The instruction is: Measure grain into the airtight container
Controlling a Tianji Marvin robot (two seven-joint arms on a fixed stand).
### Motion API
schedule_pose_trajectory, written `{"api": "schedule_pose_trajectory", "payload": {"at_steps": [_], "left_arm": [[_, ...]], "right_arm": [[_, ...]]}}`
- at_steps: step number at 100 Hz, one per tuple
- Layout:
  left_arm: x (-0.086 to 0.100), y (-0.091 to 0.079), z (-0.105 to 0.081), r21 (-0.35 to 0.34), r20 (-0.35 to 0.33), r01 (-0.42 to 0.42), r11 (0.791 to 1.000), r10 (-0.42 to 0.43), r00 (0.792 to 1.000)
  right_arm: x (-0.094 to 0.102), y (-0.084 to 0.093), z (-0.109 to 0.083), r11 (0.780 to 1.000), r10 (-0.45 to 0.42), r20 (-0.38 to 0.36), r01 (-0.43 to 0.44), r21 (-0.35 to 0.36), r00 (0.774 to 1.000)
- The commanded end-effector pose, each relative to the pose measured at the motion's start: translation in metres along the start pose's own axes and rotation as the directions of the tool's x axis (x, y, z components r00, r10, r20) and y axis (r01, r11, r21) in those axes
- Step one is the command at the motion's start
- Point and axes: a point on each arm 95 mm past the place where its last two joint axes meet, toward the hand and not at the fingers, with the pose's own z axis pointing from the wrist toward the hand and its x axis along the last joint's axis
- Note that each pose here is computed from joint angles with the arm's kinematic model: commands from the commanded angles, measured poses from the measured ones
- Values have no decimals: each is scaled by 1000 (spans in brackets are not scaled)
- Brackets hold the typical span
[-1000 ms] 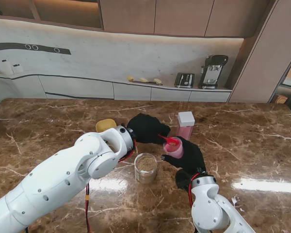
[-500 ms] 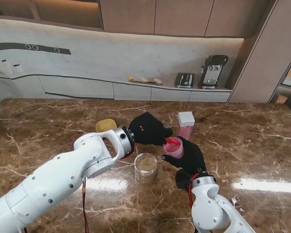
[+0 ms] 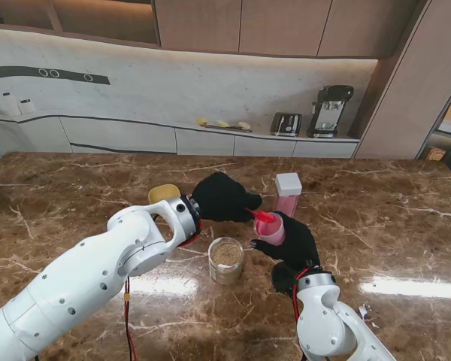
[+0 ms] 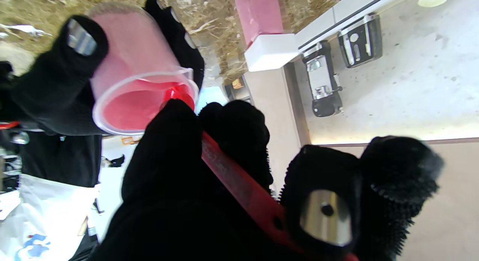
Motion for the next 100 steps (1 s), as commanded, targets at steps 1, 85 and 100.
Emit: {"api": "schedule_pose_trajectory", "payload": {"at_steps": [1, 85, 100], "left_arm": [[2, 5, -1, -19, -16, -7, 1000, 6, 1000], [-16, -2, -20, 87, 220, 330, 940, -341, 914], [-21, 3, -27, 98, 261, 392, 915, -404, 877]], "right_arm": [[-1, -4, -3, 1000, 6, 13, -6, 20, 1000], [-3, -2, -4, 1000, -1, 17, 0, 15, 1000], [-5, -1, -5, 1000, -1, 19, 1, 5, 1000]]}}
